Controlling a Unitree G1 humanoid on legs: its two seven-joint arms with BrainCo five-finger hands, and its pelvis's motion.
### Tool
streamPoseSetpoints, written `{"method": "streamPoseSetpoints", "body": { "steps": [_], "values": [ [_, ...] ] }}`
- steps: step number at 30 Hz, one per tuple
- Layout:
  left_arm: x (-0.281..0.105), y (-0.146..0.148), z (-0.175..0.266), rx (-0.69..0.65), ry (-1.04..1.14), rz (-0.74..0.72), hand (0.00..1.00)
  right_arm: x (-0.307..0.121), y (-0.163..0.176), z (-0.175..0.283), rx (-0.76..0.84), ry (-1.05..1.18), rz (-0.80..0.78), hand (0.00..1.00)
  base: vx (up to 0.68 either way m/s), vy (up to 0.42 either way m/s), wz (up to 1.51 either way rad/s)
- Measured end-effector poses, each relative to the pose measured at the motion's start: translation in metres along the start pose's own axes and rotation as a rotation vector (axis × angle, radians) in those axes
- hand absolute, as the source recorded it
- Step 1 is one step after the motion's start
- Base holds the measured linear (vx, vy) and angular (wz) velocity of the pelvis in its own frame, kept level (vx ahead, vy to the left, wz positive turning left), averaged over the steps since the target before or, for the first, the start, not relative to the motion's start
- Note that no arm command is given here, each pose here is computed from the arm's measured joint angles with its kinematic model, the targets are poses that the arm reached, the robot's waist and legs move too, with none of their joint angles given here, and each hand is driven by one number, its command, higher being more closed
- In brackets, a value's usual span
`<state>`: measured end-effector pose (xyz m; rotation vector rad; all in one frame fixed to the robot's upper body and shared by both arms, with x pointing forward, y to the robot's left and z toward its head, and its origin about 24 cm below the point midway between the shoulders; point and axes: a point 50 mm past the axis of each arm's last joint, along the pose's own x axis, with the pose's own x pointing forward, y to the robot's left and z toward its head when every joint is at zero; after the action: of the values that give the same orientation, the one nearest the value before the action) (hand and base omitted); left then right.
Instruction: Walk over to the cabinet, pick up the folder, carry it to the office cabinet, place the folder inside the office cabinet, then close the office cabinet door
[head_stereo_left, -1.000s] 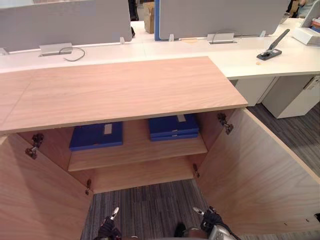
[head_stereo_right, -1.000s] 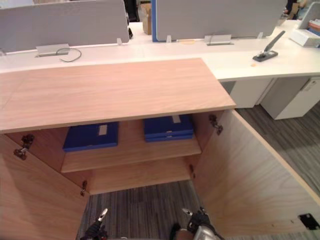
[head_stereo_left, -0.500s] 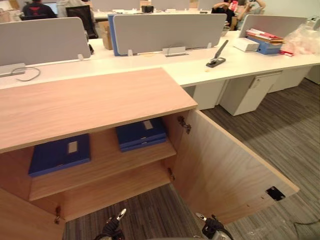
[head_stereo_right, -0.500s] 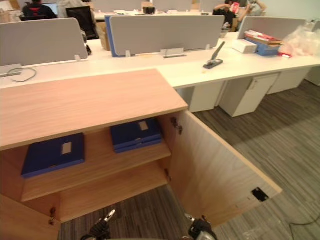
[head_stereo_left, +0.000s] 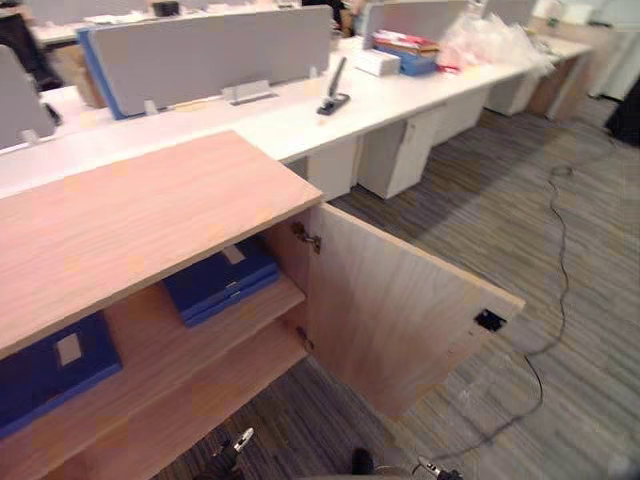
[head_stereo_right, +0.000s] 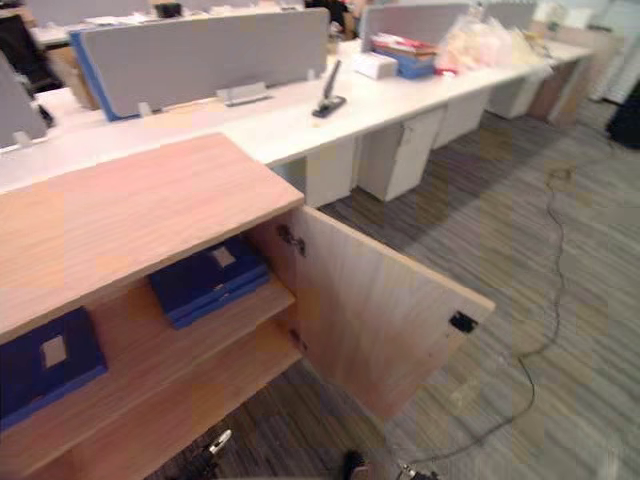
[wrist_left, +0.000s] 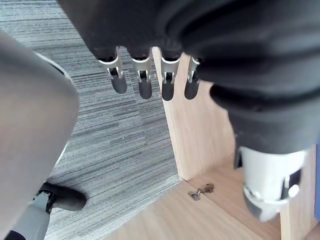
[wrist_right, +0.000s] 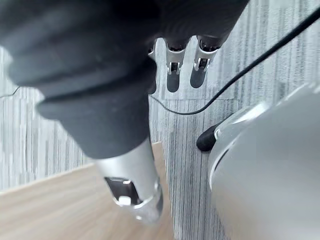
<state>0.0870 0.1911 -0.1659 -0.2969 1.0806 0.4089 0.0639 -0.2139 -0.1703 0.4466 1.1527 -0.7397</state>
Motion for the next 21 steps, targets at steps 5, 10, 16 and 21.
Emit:
{"method": "streamPoseSetpoints", "body": {
  "steps": [5, 10, 16, 21],
  "values": [
    [-0.001, 0.003, -0.002, -0.028, -0.004, 0.012, 0.00, 0.000, -0.003, -0.002, 0.037, 0.005, -0.013, 0.00, -0.05, 0.062, -0.27],
    [-0.002, 0.001, -0.002, -0.006, -0.006, 0.003, 0.00, 0.000, 0.004, 0.003, 0.024, -0.017, 0.008, 0.00, 0.00, 0.004, 0.06],
    [-0.003, 0.001, -0.004, -0.012, -0.016, 0.011, 0.00, -0.002, 0.011, 0.005, -0.025, -0.045, 0.038, 0.00, -0.03, 0.035, -0.03],
    [-0.005, 0.005, -0.007, -0.041, -0.030, 0.026, 0.00, -0.003, 0.016, 0.007, -0.078, -0.071, 0.061, 0.00, -0.04, -0.016, -0.01]
  ]
}}
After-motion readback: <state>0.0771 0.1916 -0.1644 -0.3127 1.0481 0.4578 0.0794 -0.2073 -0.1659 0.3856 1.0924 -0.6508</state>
